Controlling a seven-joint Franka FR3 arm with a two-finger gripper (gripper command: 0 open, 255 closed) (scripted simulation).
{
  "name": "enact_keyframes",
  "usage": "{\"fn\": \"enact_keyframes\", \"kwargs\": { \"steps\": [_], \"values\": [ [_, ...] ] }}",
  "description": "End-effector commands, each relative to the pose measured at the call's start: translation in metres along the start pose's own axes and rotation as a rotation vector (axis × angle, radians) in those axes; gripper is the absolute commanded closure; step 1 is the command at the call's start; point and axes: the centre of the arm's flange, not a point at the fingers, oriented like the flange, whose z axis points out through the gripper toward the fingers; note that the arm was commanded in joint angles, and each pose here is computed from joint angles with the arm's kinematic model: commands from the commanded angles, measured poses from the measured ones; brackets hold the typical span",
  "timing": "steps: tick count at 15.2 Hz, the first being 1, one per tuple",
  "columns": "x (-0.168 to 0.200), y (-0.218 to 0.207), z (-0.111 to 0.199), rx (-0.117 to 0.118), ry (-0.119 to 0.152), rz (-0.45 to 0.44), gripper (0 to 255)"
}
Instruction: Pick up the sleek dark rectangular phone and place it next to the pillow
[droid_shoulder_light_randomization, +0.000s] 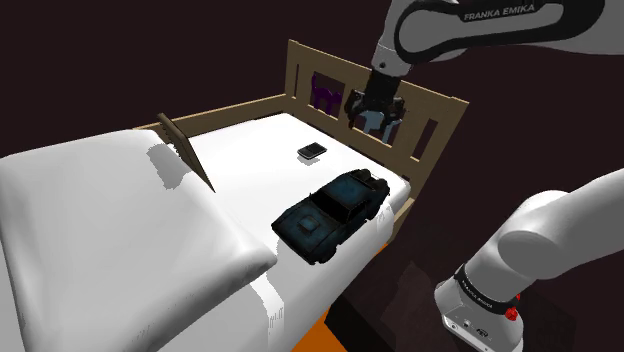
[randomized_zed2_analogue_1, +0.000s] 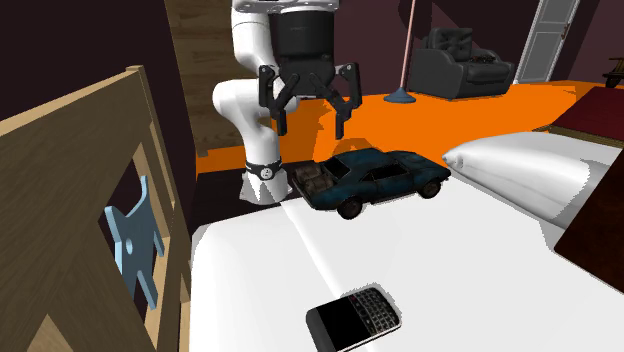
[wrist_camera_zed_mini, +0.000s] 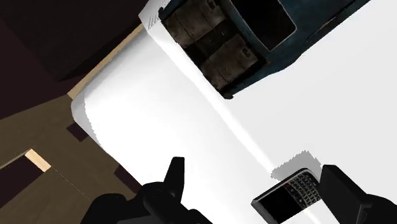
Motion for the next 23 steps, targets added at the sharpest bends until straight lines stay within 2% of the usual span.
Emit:
{"fn": "enact_keyframes", "kwargs": {
  "steps": [1,9,17,23],
  "values": [
    [0.013,-0.016,0.016,0.002,-0.002,0.084,0],
    [0.079,-0.066,0.082,0.003,-0.010,0.396,0],
    [0.155,-0.094,0.149,0.005,-0.019,0.707,0],
    [0.155,-0.094,0.180,0.005,-0.019,0.707,0]
  ]
}}
